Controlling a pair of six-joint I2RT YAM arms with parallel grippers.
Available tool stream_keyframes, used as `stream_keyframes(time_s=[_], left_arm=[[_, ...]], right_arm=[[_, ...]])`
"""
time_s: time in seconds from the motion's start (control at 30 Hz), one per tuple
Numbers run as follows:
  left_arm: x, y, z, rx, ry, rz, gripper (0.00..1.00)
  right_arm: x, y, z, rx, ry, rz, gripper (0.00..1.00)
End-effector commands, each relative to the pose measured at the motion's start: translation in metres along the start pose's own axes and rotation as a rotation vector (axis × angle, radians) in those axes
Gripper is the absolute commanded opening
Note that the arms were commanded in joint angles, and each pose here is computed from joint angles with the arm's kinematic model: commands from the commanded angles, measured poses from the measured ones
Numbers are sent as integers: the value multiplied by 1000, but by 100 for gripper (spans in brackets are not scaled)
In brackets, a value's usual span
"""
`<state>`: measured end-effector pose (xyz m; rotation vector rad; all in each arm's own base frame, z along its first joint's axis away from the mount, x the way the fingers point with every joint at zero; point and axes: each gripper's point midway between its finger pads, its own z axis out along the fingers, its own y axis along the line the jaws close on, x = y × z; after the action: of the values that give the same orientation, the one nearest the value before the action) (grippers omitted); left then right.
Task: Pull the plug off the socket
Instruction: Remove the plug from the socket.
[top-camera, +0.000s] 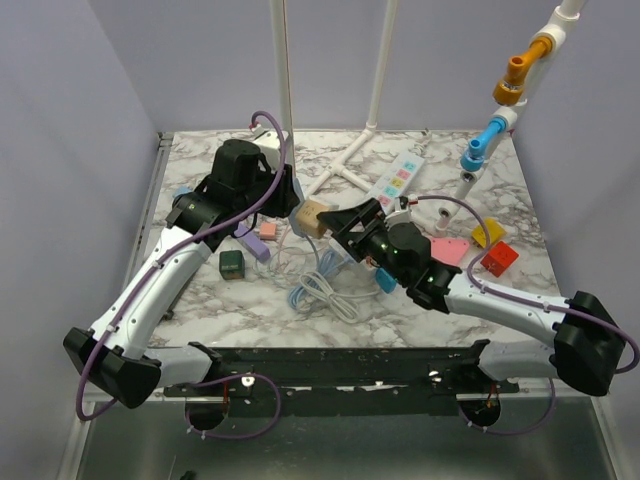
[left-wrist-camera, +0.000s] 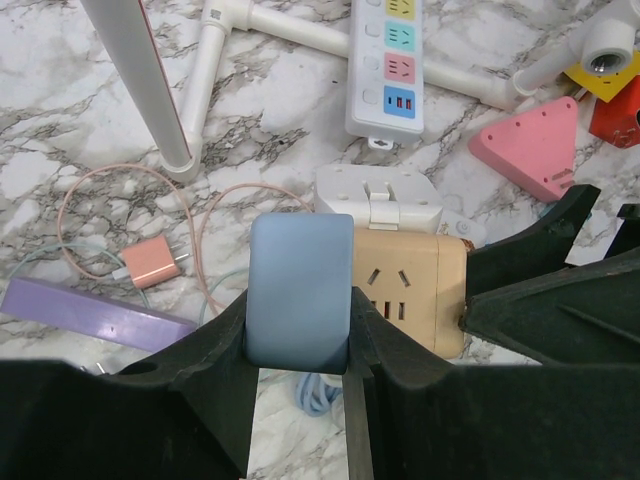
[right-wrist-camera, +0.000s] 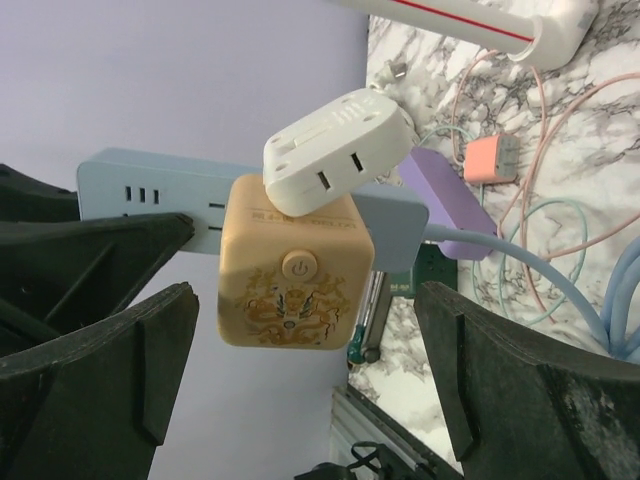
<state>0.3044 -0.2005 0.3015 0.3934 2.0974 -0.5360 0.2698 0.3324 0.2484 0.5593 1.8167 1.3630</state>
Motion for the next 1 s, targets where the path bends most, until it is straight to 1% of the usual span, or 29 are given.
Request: stream_keyframes(time_s=[0.0, 0.17, 0.33, 0.4, 0.5, 0.6, 0.63, 0.73, 0.8, 0.83, 0.93, 0.97], left_arm=[[-33, -4, -13, 3, -142, 5, 0], [-30, -4, -13, 1, -136, 0, 0], [-27, -6, -13, 10, -128, -7, 0], [-25, -7, -13, 14, -124, -11, 0], [-22, -9, -13, 22, -118, -15, 0], [-19, -10, -12, 29, -110, -20, 0], [-19, -11, -12, 31, -109, -20, 0], [-18, -11, -13, 34, -107, -19, 0], [-17, -12, -14, 40, -105, -20, 0], [-17, -12, -14, 39, -104, -22, 0], [-15, -12, -14, 41, -100, -22, 0], [-15, -12, -14, 41, -99, -22, 0]], right_arm=[[-6, 1, 7, 8, -58, 33, 100], [11, 12, 27, -15, -21, 38, 100], [16, 16, 32, -29, -49, 57, 99], [14, 16, 31, -30, -63, 62, 93], [7, 15, 26, -41, -98, 73, 80], [5, 17, 26, -54, -110, 75, 70], [6, 18, 28, -55, -105, 72, 68], [14, 18, 33, -53, -75, 77, 69], [15, 19, 35, -54, -71, 80, 77], [17, 18, 36, -53, -65, 78, 78], [17, 19, 37, -53, -66, 74, 77], [17, 19, 37, -53, -65, 74, 74]])
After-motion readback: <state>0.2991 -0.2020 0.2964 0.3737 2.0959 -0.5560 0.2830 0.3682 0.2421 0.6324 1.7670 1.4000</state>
